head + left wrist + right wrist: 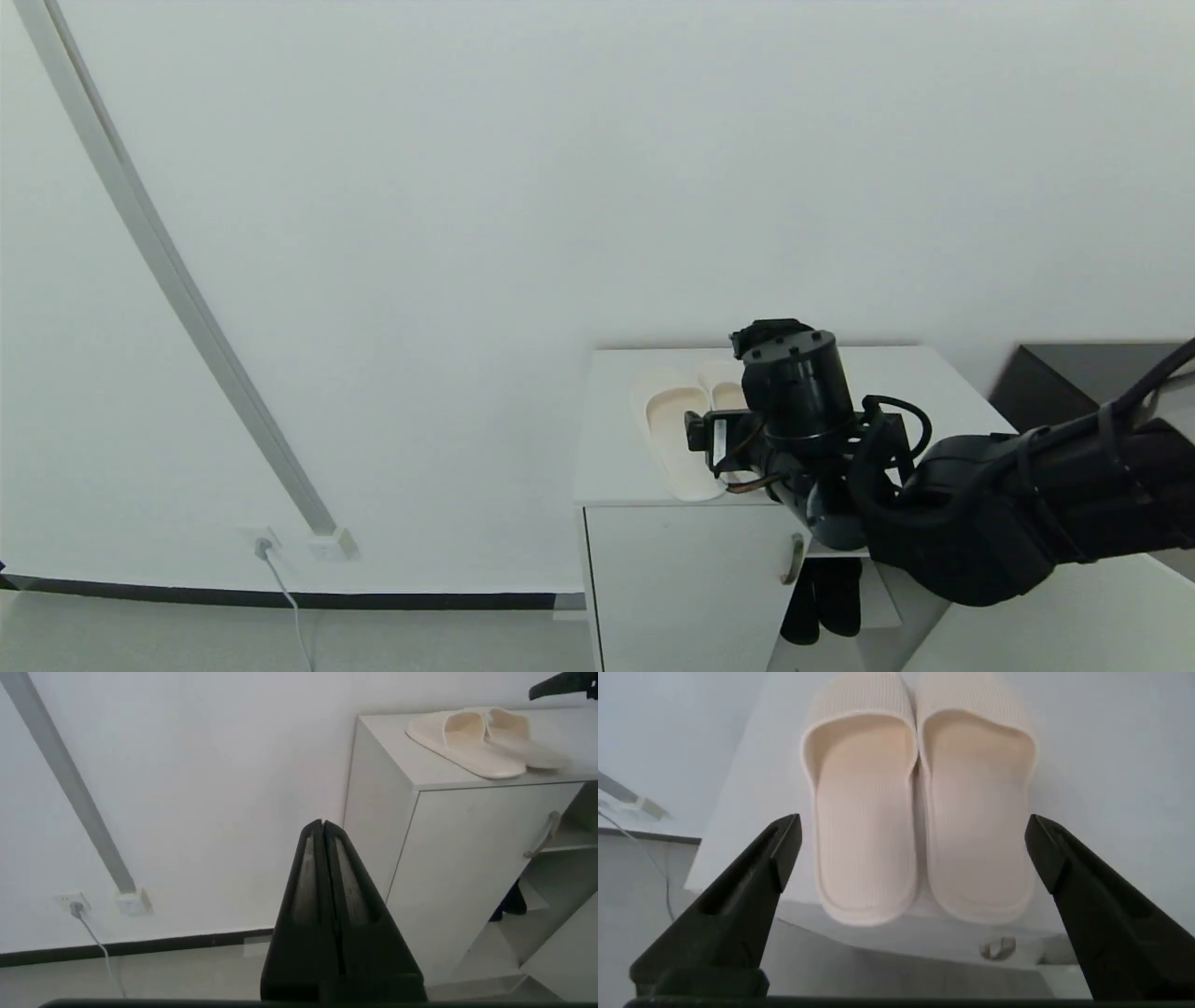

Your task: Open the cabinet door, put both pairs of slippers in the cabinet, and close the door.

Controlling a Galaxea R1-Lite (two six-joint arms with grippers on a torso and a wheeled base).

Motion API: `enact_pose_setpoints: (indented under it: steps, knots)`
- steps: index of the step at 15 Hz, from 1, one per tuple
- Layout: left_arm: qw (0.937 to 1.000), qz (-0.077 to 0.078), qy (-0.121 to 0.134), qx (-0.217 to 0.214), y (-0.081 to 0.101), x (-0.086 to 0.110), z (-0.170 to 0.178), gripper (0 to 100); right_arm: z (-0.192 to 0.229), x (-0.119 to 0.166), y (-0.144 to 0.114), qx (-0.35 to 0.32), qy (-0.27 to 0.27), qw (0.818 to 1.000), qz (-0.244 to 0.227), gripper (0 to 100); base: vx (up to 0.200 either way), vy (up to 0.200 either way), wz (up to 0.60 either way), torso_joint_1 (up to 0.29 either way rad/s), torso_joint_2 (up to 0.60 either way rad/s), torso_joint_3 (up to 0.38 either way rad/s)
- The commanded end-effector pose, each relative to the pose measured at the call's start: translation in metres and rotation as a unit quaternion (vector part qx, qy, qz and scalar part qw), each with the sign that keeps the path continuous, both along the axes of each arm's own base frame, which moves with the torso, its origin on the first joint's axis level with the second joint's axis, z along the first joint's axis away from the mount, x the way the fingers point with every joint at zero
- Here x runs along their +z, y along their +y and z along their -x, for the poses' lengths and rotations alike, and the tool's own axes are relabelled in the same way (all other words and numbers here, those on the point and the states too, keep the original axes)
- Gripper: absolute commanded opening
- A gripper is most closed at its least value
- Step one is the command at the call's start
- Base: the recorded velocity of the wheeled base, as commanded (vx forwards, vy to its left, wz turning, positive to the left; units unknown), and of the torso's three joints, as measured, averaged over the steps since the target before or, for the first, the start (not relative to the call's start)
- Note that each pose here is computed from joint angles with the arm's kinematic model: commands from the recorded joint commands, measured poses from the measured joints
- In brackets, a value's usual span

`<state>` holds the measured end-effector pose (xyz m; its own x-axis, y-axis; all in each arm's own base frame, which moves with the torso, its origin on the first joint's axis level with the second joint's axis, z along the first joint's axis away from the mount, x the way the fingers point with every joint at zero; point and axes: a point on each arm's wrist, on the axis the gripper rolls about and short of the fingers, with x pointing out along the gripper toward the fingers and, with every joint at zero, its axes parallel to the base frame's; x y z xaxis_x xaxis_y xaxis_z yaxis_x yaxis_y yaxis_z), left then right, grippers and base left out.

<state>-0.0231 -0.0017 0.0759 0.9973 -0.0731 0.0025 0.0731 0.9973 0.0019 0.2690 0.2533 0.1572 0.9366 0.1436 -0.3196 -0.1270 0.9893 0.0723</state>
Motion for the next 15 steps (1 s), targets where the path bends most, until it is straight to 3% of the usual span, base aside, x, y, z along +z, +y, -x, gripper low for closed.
enact_pose_setpoints:
  steps: [1, 8, 15]
  knots:
    - [1.0000, 0.000, 0.001, 0.000, 0.000, 0.000, 0.000, 0, 0.004, -0.021, -0.002, 0.004, 0.015, 1.000, 0.016, 100, 0.000, 0.000, 0.00, 0.000, 0.00, 0.000]
    - [1.0000, 0.001, 0.001, 0.000, 0.000, 0.000, 0.000, 0, -0.026, -0.069, 0.012, 0.033, 0.006, 0.999, 0.026, 100, 0.000, 0.000, 0.00, 0.000, 0.00, 0.000]
    - [1.0000, 0.003, 0.001, 0.004, 0.000, 0.000, 0.000, 0, -0.091, -0.084, 0.025, 0.022, -0.027, 0.999, 0.018, 100, 0.000, 0.000, 0.00, 0.000, 0.00, 0.000]
